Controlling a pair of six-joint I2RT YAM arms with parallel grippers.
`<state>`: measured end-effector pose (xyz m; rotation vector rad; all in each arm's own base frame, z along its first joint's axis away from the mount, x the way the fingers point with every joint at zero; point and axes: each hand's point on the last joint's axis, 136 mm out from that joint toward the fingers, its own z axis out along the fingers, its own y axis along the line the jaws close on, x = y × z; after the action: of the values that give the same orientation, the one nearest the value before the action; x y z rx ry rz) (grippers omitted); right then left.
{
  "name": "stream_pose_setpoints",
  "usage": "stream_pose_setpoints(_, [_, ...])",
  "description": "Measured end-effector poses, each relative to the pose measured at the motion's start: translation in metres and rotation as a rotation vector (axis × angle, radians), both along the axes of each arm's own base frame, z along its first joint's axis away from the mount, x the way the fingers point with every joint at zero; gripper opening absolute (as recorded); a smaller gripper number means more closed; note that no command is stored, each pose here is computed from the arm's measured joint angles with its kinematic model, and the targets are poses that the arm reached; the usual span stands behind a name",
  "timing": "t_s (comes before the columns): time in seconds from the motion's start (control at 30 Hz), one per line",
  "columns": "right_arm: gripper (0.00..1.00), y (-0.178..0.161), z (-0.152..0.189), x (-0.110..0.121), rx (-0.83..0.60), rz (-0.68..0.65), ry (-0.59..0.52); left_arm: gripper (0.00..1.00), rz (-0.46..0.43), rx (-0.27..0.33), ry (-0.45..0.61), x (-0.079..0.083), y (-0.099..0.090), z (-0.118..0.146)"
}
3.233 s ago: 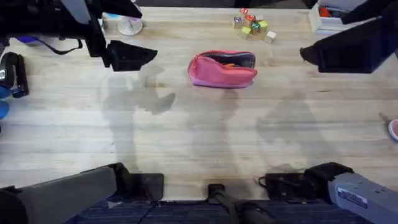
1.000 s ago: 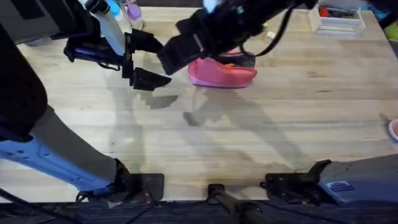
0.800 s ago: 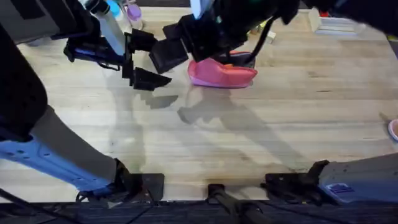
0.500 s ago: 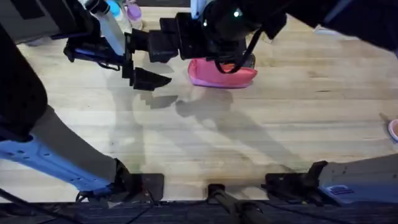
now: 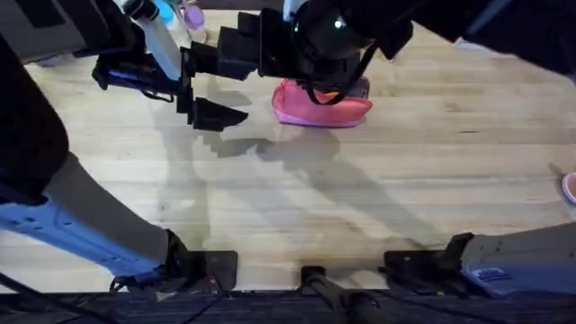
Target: Unzip the bag, pick up the pens from the table one at a time and place them inside, then zip the bag closed.
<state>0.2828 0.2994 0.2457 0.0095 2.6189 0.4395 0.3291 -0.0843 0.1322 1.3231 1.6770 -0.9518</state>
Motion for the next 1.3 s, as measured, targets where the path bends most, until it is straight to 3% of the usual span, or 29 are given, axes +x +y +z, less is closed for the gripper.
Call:
stream_pose_setpoints(0.43, [0.998,0.008,-0.035,0.007,-0.063,-0.004,0.055,0.993,0.000,0.000,0.000,0.000,0.000,0.000])
stream_pose_setpoints(0.87, [0.998,0.018,-0.045,0.016,-0.057,-0.005,0.050,0.993,0.000,0.000,0.000,0.000,0.000,0.000])
stream_pose_setpoints(1.3, [0.998,0.010,-0.063,0.047,-0.056,-0.074,0.055,0.993,0.000,0.000,0.000,0.000,0.000,0.000])
